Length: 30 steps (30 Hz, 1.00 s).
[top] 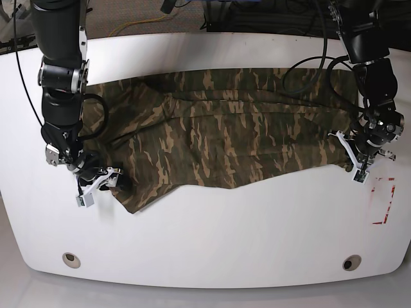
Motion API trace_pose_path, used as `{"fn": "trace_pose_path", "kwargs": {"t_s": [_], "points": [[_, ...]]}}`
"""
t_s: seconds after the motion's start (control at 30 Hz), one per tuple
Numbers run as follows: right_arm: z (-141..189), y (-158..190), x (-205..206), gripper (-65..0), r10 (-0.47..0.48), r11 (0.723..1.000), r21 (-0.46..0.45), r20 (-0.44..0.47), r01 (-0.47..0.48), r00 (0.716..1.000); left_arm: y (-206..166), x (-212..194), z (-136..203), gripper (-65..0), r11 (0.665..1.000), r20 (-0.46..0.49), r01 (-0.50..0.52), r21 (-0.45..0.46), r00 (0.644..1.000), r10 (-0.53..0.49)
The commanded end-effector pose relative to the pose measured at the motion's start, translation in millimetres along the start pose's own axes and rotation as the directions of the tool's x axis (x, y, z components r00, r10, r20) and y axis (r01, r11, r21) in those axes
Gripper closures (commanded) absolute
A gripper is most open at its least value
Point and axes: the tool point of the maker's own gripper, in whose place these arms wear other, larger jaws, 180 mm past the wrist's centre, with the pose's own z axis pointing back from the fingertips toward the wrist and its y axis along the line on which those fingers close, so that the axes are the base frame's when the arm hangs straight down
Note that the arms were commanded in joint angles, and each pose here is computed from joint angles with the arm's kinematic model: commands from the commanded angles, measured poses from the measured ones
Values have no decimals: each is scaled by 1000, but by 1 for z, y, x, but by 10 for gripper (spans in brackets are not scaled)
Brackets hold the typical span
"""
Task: Fold the T-shirt properly
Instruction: 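Pull the right gripper's corner outward while the left holds its corner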
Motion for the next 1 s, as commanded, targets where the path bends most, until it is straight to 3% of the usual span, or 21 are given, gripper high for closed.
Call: {"fn": "trace_pose_path", "kwargs": {"t_s": [0.0, 0.13, 0.2, 0.47, 0.5, 0.57, 0.73, 0.97], "points": [[-7, 9, 18, -474, 27, 1000, 7, 25, -27, 999, 13, 20, 6, 0, 1000, 58, 8, 31, 998, -10], [-13, 16, 17, -466, 65, 998, 11, 16, -65, 998, 13, 20, 6, 0, 1000, 58, 8, 31, 998, -10], [-17, 23, 15, -420, 69, 997, 22, 11, -69, 998, 13, 19, 6, 0, 1000, 56, 8, 30, 998, -9], [-18, 25, 14, -17, 71, 997, 26, 10, -71, 997, 13, 21, 5, 0, 1000, 60, 3, 30, 998, -5], [-18, 24, 15, 0, 72, 997, 25, 11, -73, 997, 13, 22, 5, 0, 1000, 61, 4, 30, 998, -6], [-17, 24, 20, 0, 73, 997, 25, 22, -74, 997, 13, 25, 5, 0, 1000, 67, 1, 29, 998, -3], [-7, 33, 56, 0, 179, 983, 19, 56, -180, 982, 24, 55, 9, 0, 999, 130, -1, 52, 992, -5], [22, 36, 96, 0, 348, 937, -38, 37, -346, 937, 33, 77, 13, 0, 998, 175, -8, 69, 984, -4]]}}
